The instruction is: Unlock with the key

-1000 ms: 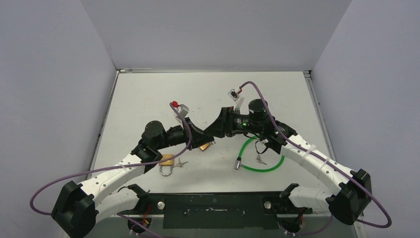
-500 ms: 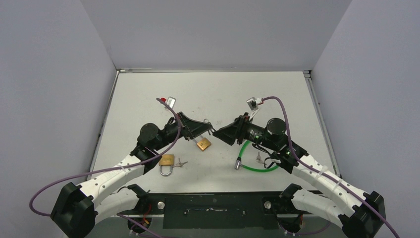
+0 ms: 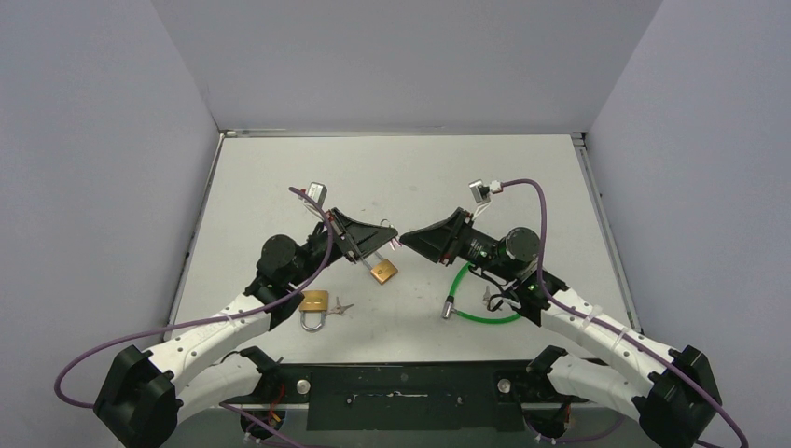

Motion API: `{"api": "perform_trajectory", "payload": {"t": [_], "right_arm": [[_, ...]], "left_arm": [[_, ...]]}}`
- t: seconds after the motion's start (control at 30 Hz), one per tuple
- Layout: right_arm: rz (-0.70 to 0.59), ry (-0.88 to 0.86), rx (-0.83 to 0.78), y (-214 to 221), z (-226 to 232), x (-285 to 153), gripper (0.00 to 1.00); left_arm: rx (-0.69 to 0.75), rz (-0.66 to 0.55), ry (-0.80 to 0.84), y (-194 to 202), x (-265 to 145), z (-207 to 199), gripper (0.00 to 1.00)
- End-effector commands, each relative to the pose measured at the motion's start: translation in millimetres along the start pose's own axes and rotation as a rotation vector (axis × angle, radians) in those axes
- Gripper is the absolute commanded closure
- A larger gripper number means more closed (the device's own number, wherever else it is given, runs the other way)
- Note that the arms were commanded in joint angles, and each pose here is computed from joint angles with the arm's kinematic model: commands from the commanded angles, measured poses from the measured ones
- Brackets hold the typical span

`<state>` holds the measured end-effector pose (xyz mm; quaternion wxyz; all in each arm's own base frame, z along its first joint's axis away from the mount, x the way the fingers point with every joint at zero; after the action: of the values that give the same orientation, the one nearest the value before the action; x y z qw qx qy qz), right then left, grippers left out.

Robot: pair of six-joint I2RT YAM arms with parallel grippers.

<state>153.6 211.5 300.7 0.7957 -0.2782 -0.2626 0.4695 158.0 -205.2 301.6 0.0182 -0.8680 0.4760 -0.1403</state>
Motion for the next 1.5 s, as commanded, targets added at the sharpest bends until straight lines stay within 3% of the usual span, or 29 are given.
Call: {"api": "perform_trajectory", "payload": {"t": [0.0,0.1,0.23,0.3,0.4,0.47,0.73,0.87,0.9,0.97,1.03,1.07,1.17,1.23,1.4,1.47], "right_arm": [[-0.009,-0.094,-0.029,-10.0,15.8,5.1,0.76],[0.016,-0.074,-0.037,-10.7,15.9,6.3,0.79],[0.013,-0.050,-0.054,-13.9,17.4,5.8,0.96],[0.015,-0.043,-0.065,-15.6,18.3,6.0,0.94],[0.024,-0.048,-0.069,-16.6,19.0,7.9,0.78],[0.026,-0.051,-0.068,-17.3,19.1,9.3,0.76],[0.054,-0.086,-0.070,-16.8,22.7,9.0,1.00],[0.066,-0.030,-0.108,-18.2,21.6,4.9,1.00],[0.085,0.008,-0.125,-18.6,19.6,3.4,1.00],[0.135,0.089,-0.184,-22.2,17.0,0.9,1.00],[0.241,0.189,-0.267,-23.3,10.0,-2.8,1.00],[0.295,0.245,-0.304,-23.0,5.7,-6.0,1.00],[0.462,0.363,-0.420,-22.5,-8.0,-13.9,1.00],[0.561,0.390,-0.483,-23.1,-12.9,-17.1,1.00],[0.706,0.350,-0.596,-23.5,-14.4,-17.8,1.00],[0.758,0.296,-0.651,-20.4,-12.8,-18.5,1.00]], "left_arm": [[0.024,-0.017,0.101,0.1,-1.9,-20.0,1.00],[0.025,-0.019,0.103,0.4,-2.7,-21.2,1.00],[0.027,-0.017,0.100,1.3,-3.7,-20.1,1.00],[0.030,-0.020,0.103,2.0,-5.4,-20.1,1.00],[0.029,-0.029,0.101,2.6,-8.0,-18.4,1.00],[0.030,-0.032,0.102,2.5,-8.9,-19.0,1.00],[0.037,-0.030,0.103,2.5,-7.6,-19.7,1.00],[0.057,-0.036,0.075,2.1,-8.1,-15.8,1.00],[0.073,-0.041,0.053,2.2,-9.2,-13.1,0.90],[0.118,-0.063,-0.023,1.4,-13.0,-3.7,0.57],[0.203,-0.123,-0.124,-3.1,-19.1,5.4,0.35],[0.268,-0.150,-0.178,-5.7,-24.7,7.2,0.31],[0.463,-0.225,-0.347,-15.3,-41.2,16.4,0.21],[0.585,-0.222,-0.375,-18.1,-49.1,17.8,0.20],[0.791,-0.048,-0.203,-11.7,-44.1,6.0,0.18],[0.852,0.073,-0.146,-7.6,-37.5,5.7,0.19]]}}
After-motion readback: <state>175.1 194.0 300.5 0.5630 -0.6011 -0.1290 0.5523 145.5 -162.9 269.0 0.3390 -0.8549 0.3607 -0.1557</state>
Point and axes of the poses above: each gripper's point midway between its finger pads, its own x axis out along the fingers, its own z axis along the line the jaws close on, y = z × x, the point moved 10 cm from there along -x, back along the fingers, and after that the axes turned 6 degrees about -x, right-handed, at the moved point
